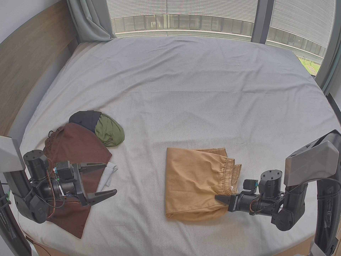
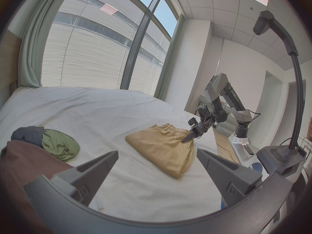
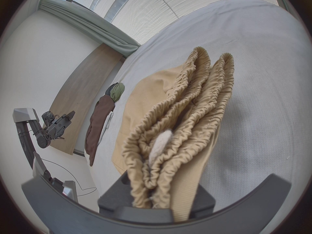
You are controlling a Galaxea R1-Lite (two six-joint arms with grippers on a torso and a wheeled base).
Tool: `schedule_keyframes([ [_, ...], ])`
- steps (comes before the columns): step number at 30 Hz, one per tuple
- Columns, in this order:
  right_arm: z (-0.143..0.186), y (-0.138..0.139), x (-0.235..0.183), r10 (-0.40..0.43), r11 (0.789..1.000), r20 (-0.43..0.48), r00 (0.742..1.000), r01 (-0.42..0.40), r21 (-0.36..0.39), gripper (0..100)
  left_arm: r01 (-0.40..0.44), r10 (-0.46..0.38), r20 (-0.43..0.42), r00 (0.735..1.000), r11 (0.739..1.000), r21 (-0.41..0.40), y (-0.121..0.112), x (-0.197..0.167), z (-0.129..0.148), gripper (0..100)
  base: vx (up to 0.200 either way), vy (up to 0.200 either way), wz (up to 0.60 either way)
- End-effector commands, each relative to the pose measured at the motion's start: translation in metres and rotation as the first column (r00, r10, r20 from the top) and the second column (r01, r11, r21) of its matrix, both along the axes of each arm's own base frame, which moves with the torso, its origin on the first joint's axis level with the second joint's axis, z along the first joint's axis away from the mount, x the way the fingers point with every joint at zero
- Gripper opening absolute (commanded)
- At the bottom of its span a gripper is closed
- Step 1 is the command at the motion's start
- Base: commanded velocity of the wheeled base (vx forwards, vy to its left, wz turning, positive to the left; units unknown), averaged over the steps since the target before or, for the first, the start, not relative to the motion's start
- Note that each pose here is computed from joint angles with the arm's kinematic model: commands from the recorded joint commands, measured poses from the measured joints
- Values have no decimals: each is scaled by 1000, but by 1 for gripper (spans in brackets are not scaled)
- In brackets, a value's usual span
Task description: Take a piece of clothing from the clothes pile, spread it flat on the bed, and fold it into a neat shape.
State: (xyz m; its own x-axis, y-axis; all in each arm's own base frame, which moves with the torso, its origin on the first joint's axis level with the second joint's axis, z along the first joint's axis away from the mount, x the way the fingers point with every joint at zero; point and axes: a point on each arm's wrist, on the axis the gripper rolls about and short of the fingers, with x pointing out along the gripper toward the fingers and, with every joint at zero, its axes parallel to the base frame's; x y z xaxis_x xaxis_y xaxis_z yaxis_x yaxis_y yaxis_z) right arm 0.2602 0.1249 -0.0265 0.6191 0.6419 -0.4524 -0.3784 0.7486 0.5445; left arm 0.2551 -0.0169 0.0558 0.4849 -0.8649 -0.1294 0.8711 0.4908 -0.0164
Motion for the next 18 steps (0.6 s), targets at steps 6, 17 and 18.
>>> schedule_keyframes([
  [6, 4, 11, -4, 43, 999, 20, 999, -43, 7, 0, -24, 24, 30, 999, 1000, 2, 9, -6, 9, 100, 0, 0, 0],
  [17, 28, 18, -5, 72, 996, 96, 993, -77, 44, 0, -39, 39, 38, 999, 999, 2, 13, -7, 10, 100, 0, 0, 0],
  [18, 31, 18, -5, 73, 996, 106, 992, -79, 48, 0, -39, 39, 33, 999, 999, 2, 13, -7, 9, 100, 0, 0, 0],
])
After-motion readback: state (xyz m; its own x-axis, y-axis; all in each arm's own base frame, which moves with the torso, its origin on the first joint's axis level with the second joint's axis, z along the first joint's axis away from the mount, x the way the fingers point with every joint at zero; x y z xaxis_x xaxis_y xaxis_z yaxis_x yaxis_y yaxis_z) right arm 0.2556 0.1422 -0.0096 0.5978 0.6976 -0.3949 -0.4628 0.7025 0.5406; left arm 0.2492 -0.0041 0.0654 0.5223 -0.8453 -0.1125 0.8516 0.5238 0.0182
